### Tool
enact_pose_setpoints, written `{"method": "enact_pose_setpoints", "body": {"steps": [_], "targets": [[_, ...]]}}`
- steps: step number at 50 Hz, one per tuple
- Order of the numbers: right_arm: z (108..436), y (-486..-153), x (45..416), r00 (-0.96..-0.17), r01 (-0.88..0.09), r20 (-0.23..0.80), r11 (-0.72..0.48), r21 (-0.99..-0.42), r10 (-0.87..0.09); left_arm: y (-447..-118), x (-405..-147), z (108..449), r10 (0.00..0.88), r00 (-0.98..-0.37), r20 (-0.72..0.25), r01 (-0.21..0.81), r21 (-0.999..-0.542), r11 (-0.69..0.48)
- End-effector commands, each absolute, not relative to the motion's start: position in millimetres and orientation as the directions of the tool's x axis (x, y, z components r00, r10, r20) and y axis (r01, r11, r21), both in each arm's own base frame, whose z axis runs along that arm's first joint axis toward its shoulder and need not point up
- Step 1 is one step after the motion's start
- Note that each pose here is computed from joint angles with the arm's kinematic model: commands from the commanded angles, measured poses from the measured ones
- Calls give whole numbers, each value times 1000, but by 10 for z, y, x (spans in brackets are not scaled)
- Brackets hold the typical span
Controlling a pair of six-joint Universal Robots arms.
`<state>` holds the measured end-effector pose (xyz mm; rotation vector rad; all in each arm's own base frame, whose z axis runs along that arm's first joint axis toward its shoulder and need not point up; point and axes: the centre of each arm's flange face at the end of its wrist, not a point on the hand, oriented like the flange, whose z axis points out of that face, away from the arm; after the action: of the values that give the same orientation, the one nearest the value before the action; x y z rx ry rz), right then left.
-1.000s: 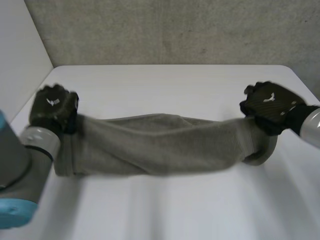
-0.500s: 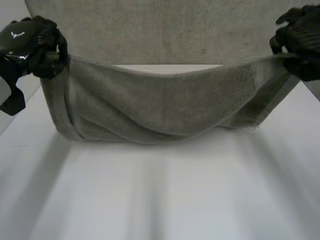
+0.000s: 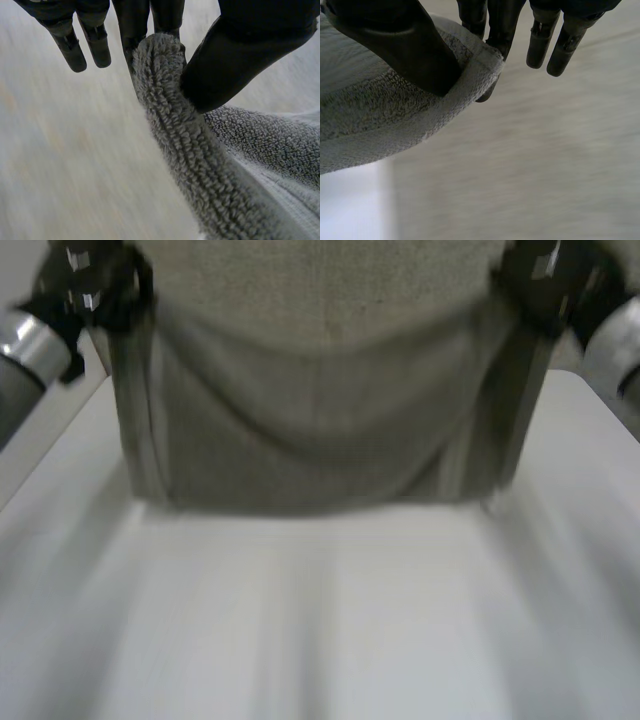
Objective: Fold the towel.
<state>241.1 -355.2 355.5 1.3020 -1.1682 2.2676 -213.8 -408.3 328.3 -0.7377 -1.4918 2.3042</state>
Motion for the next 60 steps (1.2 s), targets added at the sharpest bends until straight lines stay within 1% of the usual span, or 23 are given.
{"method": "enact_pose_setpoints", "body": {"steps": [1,2,3,4,6,7,9,10,12,15,17,18,20,26,32,42,44,45,47,50,52,55,60], "targets": [[4615,-3303,2316,-790,-276,602,-810,-518,-116,-3771,-2244,4343,452,-816,-361,-132,-645,-753],[4615,-3303,2316,-790,-275,602,-810,-518,-117,-3708,-2200,4472,488,-806,-335,-191,-633,-750],[4516,-3356,2271,-785,-258,597,-790,-556,-164,-3732,-2161,4455,549,-782,-295,-249,-660,-709],[4515,-3357,2270,-785,-257,597,-790,-556,-165,-3732,-2160,4455,550,-782,-295,-249,-660,-709],[4231,-3382,2245,-746,-275,626,-752,-599,-226,-3927,-1958,4205,649,-730,-215,-299,-753,-587],[4229,-3382,2244,-746,-275,626,-752,-599,-226,-3928,-1957,4203,649,-730,-215,-300,-753,-586],[3946,-3363,2272,-697,-282,652,-722,-632,-299,-4033,-1776,3875,687,-699,-197,-255,-829,-497],[3945,-3363,2272,-697,-282,652,-722,-633,-299,-4034,-1775,3873,688,-699,-197,-255,-830,-497],[3660,-3358,2233,-655,-292,659,-681,-672,-370,-4043,-1736,3514,728,-662,-178,-214,-886,-411],[3514,-3370,2171,-637,-304,660,-658,-689,-397,-4038,-1723,3345,744,-650,-157,-203,-907,-369],[3264,-3380,2072,-604,-334,668,-622,-708,-436,-4060,-1709,2939,771,-631,-86,-192,-945,-263],[3262,-3380,2072,-603,-334,668,-622,-708,-436,-4060,-1709,2936,771,-631,-86,-192,-946,-263],[3005,-3348,2027,-573,-352,659,-580,-735,-488,-4090,-1581,2575,758,-652,-5,-186,-968,-166],[2598,-3292,1922,-535,-400,636,-496,-771,-556,-4007,-1496,2121,749,-654,108,-190,-982,-24],[2423,-3173,1782,-496,-480,641,-430,-765,-586,-3779,-1585,1923,790,-583,190,-185,-978,98],[2574,-2873,1740,-551,-491,510,-238,-838,-661,-3345,-1697,2415,784,-586,205,-177,-976,123],[2624,-2804,1722,-605,-488,469,-166,-857,-643,-3199,-1703,2549,750,-641,164,-160,-984,78],[2624,-2804,1721,-606,-488,469,-166,-857,-643,-3199,-1703,2549,750,-641,163,-160,-984,77],[2640,-2781,1682,-660,-485,446,-110,-867,-605,-3098,-1652,2620,669,-731,132,-139,-989,43],[2659,-2773,1640,-699,-486,438,-73,-871,-566,-3061,-1619,2637,619,-774,128,-130,-991,42],[2676,-2762,1623,-709,-493,444,-66,-868,-548,-2968,-1600,2615,530,-838,133,-109,-991,76],[2703,-2711,1628,-710,-507,463,-72,-859,-531,-2841,-1662,2534,495,-860,124,-67,-989,133],[2761,-2606,1665,-705,-504,464,-81,-860,-536,-2588,-1834,2385,525,-845,105,23,-972,232]]}}
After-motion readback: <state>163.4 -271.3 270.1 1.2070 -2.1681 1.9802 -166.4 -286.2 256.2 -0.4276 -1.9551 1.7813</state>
